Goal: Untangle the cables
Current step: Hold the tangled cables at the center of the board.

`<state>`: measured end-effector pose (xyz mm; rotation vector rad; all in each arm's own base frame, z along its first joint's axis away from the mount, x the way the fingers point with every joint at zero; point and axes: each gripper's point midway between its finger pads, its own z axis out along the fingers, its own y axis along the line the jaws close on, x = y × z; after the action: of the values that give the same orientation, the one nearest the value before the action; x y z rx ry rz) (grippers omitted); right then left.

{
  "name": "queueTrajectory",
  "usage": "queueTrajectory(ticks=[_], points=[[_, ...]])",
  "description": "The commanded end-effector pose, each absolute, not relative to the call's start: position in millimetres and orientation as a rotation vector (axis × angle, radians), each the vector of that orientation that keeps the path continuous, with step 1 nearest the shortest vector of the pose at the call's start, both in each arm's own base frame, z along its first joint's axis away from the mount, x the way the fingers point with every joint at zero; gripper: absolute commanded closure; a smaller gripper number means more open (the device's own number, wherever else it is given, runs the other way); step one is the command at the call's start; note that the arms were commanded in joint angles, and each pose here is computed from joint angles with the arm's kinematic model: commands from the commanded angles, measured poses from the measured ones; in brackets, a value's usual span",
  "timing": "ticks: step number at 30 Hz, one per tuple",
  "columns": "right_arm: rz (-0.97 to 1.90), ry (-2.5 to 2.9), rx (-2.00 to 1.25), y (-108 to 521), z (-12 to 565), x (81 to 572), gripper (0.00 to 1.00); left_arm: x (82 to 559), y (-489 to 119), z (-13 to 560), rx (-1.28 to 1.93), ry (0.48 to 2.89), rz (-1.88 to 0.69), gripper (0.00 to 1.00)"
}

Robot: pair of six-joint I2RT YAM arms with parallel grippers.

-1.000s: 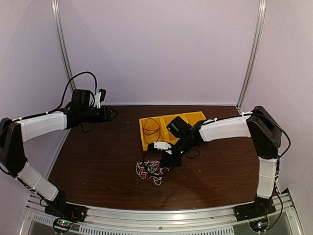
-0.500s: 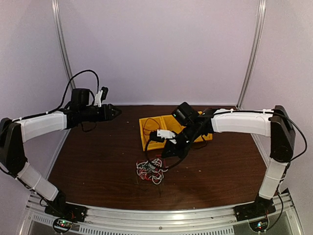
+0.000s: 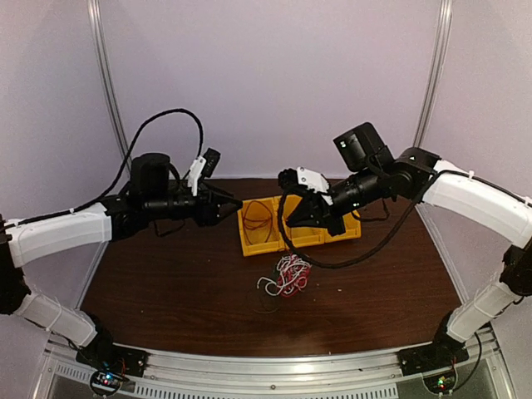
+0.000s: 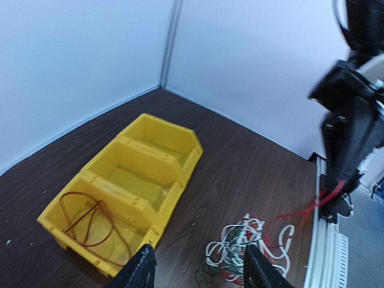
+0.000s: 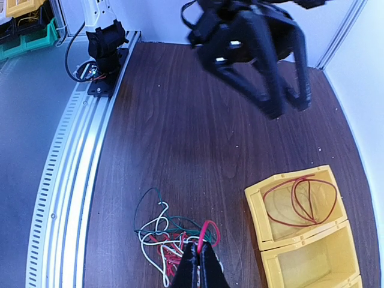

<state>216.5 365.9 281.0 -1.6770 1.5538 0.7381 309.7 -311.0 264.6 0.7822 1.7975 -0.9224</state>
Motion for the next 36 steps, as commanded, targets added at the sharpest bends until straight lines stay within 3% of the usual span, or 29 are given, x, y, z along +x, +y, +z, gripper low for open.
queueTrajectory(ticks=[1, 10, 28, 36], points=[[0.696, 1.491, -1.641, 354.8, 308.3, 209.0, 1.00, 257.5, -341.5, 302.2, 0.880, 1.537, -0.949, 0.48], [0.663, 1.382, -1.550, 347.1, 361.0, 207.0, 1.00, 211.2, -409.5, 282.8, 0.933, 1.482, -0.941, 0.49], [0.725, 1.256, -1.493, 337.4, 421.7, 185.8, 1.00, 276.8, -435.8, 181.8, 0.640, 1.704, -0.755, 0.58], [0.640, 1.152, -1.379, 315.5, 501.0, 185.6, 1.00, 277.3, -435.2, 156.7, 0.623, 1.743, -0.757, 0.59]])
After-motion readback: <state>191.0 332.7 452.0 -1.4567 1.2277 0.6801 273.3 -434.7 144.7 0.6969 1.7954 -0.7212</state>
